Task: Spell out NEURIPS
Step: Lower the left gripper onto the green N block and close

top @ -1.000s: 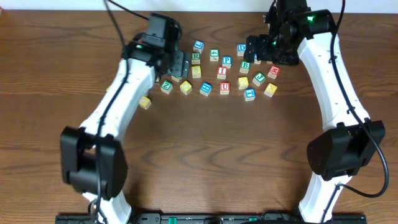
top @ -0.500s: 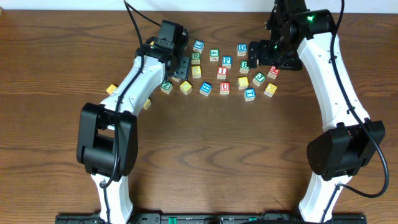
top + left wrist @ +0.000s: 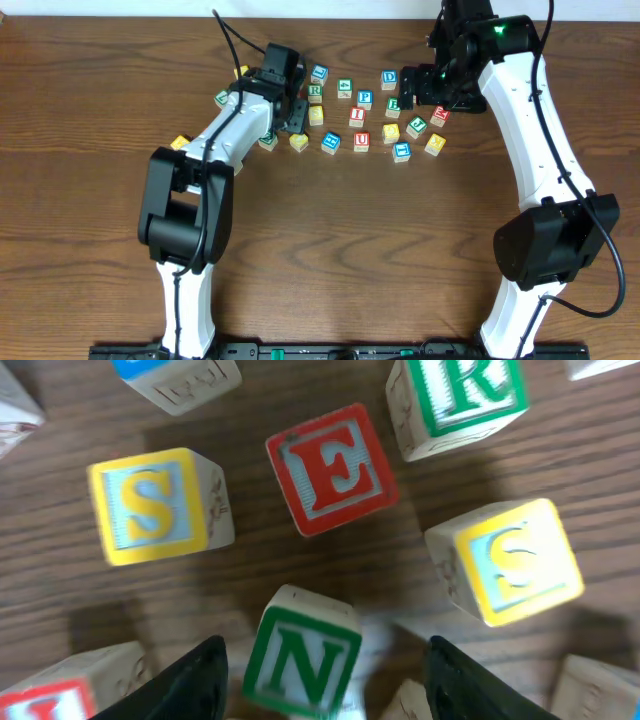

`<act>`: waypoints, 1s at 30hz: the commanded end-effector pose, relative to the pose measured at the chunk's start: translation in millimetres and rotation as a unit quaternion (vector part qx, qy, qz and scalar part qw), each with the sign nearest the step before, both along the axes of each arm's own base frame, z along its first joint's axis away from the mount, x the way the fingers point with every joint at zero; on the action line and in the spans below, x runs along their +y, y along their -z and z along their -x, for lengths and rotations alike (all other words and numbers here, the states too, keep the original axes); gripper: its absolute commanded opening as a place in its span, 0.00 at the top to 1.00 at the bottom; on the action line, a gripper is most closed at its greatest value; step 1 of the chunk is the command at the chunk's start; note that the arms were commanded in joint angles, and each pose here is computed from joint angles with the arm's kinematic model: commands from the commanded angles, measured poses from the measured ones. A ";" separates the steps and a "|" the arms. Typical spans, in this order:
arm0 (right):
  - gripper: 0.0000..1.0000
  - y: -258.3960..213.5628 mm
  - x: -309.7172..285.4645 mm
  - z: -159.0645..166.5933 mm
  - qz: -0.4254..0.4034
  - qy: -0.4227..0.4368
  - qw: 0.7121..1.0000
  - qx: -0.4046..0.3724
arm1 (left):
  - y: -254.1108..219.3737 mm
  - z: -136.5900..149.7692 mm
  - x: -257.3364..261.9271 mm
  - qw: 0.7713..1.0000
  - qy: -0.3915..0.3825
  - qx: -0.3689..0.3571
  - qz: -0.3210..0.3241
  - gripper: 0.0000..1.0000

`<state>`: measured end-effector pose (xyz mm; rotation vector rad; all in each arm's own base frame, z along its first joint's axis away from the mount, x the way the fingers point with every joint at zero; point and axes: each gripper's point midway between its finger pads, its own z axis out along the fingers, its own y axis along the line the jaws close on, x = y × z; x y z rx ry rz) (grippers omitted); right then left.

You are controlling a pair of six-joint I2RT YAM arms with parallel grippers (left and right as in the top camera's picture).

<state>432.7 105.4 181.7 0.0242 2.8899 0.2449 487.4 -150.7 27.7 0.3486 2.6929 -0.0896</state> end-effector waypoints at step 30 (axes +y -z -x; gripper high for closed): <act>0.01 -8.3 0.8 -4.6 0.002 -0.004 1.000 -0.017 | 9.2 -5.7 -0.1 0.999 -0.051 0.005 0.016 0.65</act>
